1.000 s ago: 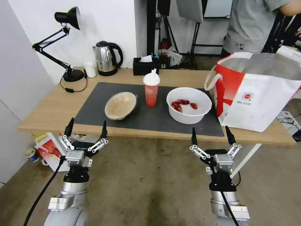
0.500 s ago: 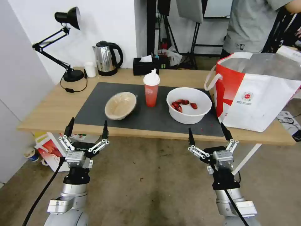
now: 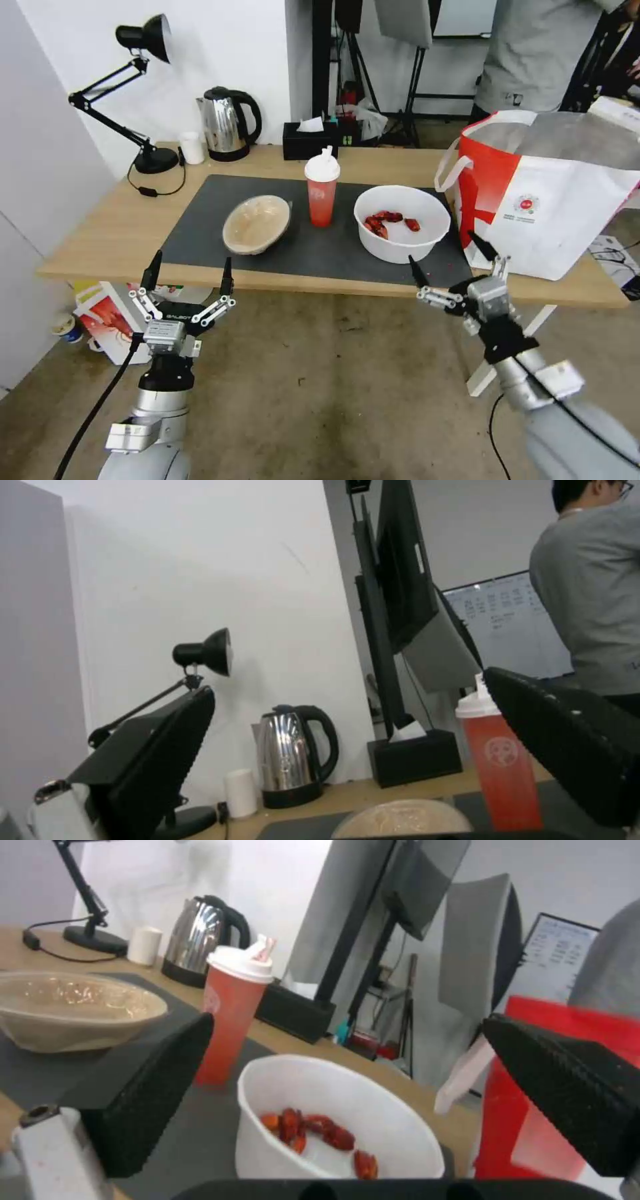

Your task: Pick up the trash from the table and place it into the takeout bag.

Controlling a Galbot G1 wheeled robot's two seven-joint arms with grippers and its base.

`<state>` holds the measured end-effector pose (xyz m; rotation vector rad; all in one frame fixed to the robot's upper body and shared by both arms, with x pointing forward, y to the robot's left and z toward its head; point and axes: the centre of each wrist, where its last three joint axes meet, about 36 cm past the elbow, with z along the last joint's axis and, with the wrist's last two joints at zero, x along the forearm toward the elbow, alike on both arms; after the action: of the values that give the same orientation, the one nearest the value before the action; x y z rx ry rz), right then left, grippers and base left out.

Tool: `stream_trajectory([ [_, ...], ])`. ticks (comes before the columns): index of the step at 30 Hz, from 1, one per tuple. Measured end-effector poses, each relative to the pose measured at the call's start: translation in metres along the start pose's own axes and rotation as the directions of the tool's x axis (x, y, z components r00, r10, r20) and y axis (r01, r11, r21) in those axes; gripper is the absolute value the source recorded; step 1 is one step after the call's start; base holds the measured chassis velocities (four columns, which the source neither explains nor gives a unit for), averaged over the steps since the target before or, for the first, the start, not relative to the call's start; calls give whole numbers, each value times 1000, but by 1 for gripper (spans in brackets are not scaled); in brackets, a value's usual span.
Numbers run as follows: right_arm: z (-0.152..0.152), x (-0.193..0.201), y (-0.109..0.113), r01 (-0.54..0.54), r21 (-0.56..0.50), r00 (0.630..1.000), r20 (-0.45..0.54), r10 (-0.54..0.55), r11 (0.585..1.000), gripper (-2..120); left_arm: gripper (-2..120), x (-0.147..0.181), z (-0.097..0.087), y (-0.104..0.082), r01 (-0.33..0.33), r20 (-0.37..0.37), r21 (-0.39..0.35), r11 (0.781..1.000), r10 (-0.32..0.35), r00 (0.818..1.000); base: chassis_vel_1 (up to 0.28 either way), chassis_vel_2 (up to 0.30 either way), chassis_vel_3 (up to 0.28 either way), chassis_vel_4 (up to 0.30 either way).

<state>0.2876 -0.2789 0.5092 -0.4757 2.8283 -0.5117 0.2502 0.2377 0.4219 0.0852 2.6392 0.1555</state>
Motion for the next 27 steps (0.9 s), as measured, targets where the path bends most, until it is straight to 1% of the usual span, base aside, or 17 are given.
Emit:
stream_trajectory([
  [1,0,0,0,0,0,1000,0,0,1000,100,100,0,0,0,0,0,0,1000,0,1000,0,0,0,0],
  [5,-22,-9,-14,59,5,998,-16,-58,998,100,100,0,-2,0,7,3,-5,1000,-7,1000,0,0,0,0],
  [6,-22,-9,-14,59,5,998,-16,-58,998,100,100,0,-2,0,7,3,-5,1000,-7,1000,0,0,0,0],
  [8,-31,-13,-20,90,8,996,-29,-90,996,100,100,0,-2,1,8,3,-8,1000,-8,1000,0,0,0,0],
  [10,-42,-22,-32,135,19,990,-48,-134,991,100,100,0,-2,1,9,3,-12,1000,-9,1000,0,0,0,0],
  [11,-42,-22,-32,135,19,990,-48,-134,991,100,100,0,-2,1,9,3,-12,1000,-9,1000,0,0,0,0],
  [13,-47,-31,-41,163,29,985,-58,-161,986,100,100,0,-2,1,10,3,-13,1000,-10,1000,0,0,0,0],
  [15,-55,-40,-51,209,32,975,-88,-205,977,100,100,0,-3,0,11,3,-15,1000,-11,1000,0,0,0,0],
  [16,-55,-40,-51,209,32,975,-88,-205,977,100,100,0,-3,0,11,3,-15,1000,-11,1000,0,0,0,0],
  [19,-62,-48,-60,269,42,956,-131,-262,962,100,100,1,-4,0,11,2,-18,1000,-11,1000,0,0,0,0],
  [20,-62,-48,-60,269,42,956,-131,-262,962,100,100,1,-4,0,11,2,-18,1000,-11,1000,0,0,0,0],
  [24,-66,-56,-72,355,57,920,-196,-338,933,100,100,1,-5,0,14,3,-19,1000,-14,1000,0,0,0,0],
  [27,-66,-56,-73,359,59,918,-201,-341,931,100,100,1,-5,0,14,3,-20,1000,-14,1000,0,0,0,0],
])
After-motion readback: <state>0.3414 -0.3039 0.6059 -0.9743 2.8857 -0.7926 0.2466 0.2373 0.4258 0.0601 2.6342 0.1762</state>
